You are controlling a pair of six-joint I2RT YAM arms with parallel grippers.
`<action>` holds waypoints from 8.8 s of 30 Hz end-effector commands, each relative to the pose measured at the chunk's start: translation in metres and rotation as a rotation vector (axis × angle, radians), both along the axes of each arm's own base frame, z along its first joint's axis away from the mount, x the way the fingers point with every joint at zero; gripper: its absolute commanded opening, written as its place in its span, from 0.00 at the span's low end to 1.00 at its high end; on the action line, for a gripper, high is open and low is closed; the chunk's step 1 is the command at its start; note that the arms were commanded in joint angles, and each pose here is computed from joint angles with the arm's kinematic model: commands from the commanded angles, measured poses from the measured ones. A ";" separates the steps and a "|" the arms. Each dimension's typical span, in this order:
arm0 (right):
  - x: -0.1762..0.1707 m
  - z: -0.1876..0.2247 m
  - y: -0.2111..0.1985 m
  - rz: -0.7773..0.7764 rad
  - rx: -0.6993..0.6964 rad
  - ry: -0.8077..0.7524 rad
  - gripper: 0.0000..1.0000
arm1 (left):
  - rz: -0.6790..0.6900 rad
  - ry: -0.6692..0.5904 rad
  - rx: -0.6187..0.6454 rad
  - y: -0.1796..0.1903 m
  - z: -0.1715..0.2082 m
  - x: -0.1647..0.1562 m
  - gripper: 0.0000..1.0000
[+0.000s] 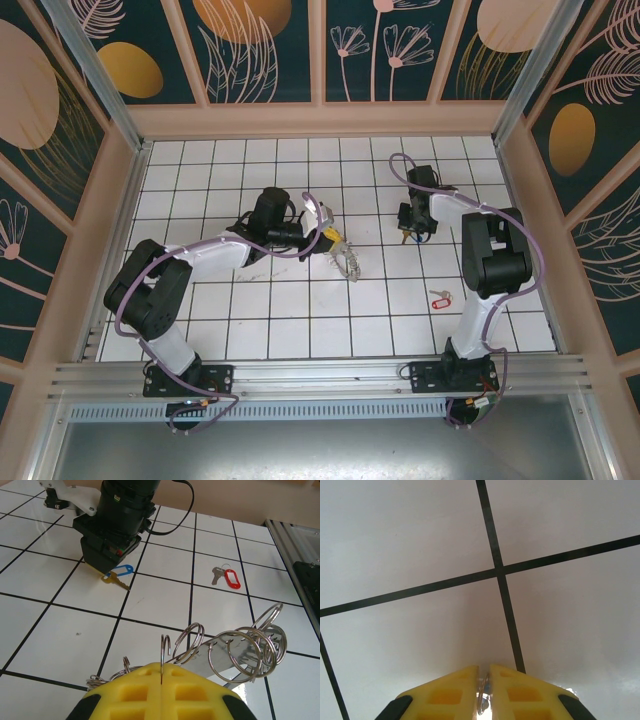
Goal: Put the keys on the keyring
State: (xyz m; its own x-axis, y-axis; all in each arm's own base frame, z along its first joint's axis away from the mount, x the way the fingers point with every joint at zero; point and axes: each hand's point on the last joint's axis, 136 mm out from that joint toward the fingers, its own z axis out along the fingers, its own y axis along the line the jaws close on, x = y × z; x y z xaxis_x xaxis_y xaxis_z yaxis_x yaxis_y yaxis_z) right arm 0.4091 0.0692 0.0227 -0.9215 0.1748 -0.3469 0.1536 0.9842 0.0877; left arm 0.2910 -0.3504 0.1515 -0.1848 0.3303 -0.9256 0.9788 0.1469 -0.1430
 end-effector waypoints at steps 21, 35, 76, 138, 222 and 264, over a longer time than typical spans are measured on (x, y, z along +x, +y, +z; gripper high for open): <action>0.001 0.019 -0.002 -0.021 -0.006 -0.025 0.13 | -0.032 -0.037 -0.027 -0.008 0.013 0.001 0.00; 0.001 0.010 -0.002 -0.019 0.003 -0.006 0.15 | -0.031 -0.034 -0.023 -0.007 0.013 0.000 0.00; -0.004 0.004 -0.002 -0.016 0.000 0.029 0.14 | -0.034 -0.031 -0.024 -0.008 0.012 0.000 0.00; -0.143 0.171 0.152 1.363 0.255 -1.005 0.00 | -0.195 -0.097 -0.085 -0.012 0.022 -0.028 0.00; -0.171 0.157 0.168 1.108 0.366 -1.013 0.00 | -0.085 0.014 -0.072 -0.029 -0.015 -0.038 0.00; -0.131 0.138 0.145 0.903 0.164 -0.939 0.00 | -0.061 -0.030 -0.113 -0.028 -0.008 -0.036 0.00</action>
State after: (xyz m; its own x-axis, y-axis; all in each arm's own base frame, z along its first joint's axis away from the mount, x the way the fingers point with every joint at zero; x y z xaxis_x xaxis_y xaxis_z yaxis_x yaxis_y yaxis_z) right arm 0.2609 0.2239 0.1494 -0.1547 -0.2881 -0.9450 -0.8007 0.5969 -0.0509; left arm 0.2642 -0.3732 0.1305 -0.1923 0.2829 -0.9397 0.9784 0.1294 -0.1613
